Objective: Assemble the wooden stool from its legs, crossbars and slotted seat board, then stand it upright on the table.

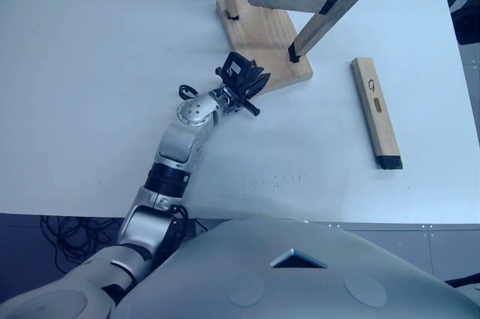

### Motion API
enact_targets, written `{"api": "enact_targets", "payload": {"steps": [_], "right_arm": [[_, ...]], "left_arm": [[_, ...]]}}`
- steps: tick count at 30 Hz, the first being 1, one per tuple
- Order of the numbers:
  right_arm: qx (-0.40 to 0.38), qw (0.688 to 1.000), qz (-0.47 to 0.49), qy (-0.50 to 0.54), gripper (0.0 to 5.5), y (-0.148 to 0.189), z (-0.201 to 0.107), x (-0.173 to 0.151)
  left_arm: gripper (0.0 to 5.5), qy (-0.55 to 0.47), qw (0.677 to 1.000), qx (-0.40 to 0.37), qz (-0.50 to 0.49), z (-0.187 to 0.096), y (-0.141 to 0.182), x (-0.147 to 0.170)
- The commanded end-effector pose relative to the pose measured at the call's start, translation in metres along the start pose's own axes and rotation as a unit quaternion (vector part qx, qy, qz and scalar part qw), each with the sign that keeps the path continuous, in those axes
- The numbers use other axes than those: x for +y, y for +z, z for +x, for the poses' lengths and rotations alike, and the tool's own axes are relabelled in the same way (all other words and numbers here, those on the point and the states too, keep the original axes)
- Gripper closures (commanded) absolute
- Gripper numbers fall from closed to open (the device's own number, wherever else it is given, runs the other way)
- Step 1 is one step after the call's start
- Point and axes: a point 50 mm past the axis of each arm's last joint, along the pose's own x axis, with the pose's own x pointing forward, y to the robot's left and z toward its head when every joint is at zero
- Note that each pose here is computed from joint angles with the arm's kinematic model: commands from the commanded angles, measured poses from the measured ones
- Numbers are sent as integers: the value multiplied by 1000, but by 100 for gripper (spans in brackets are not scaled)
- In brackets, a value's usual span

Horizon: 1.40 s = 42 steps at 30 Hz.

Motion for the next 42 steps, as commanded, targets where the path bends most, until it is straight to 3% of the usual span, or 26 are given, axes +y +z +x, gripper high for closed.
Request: {"api": "enact_targets", "payload": {"steps": [1, 7, 24, 35, 42], "right_arm": [[24, 999, -19, -10, 344, 3, -3, -3], [79, 997, -25, 1, 344, -10, 0, -1], [120, 992, -44, -7, 344, 12, -10, -7], [74, 996, -54, 0, 344, 29, -7, -6], [110, 993, -49, 10, 344, 11, -2, -5]], "left_arm": [[530, 28, 990, 139, -24, -14, -51, 10], [550, 18, 989, 142, -35, -16, -55, 8], [550, 28, 988, 137, -60, -13, -67, -3], [550, 29, 989, 134, -63, -11, -67, -7], [550, 27, 989, 132, -63, -13, -64, -8]]}}
